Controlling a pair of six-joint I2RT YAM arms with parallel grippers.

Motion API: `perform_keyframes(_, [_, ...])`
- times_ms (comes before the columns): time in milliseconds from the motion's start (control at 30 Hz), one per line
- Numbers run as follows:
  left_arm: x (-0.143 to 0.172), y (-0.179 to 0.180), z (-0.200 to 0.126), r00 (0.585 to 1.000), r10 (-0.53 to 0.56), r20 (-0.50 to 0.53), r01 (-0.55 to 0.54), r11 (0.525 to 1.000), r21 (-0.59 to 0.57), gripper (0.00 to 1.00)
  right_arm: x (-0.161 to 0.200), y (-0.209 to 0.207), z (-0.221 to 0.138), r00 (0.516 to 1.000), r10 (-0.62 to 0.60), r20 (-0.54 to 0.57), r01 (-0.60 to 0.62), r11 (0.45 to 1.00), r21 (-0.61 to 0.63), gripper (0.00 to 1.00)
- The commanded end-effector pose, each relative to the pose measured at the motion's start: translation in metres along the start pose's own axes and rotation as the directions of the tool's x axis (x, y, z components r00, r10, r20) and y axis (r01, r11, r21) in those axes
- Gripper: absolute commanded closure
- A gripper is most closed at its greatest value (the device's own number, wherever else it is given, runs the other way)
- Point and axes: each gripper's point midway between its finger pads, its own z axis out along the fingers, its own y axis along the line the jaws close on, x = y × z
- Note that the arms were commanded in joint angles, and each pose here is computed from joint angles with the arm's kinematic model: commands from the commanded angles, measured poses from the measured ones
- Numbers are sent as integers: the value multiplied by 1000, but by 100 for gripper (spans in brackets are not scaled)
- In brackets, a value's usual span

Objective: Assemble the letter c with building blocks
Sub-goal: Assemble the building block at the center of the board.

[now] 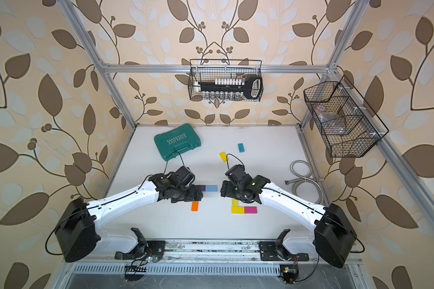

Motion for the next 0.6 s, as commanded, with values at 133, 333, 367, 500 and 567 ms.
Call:
perform_keyframes(133, [47,-8,2,978,-173,-116,186,976,116,1,-9,0,-8,1000,-10,20,10,1000,1,10])
perform_keyframes(333, [59,-8,19,956,-270,-114,288,940,183,1,-18,-6,-14,999,-6,36,5,1000,15,9])
perform_keyframes(367, [59,-8,20,953,-282,-110,299,936,188,1,-19,-6,-14,999,-4,38,3,1000,15,10])
perform_keyframes(500, [57,-9,23,945,-312,-98,326,920,219,1,-19,-6,-14,999,-4,39,4,1000,17,10])
perform_keyframes(567, [55,-12,24,940,-327,-98,341,910,237,1,-19,-5,-13,999,-4,37,4,1000,17,10])
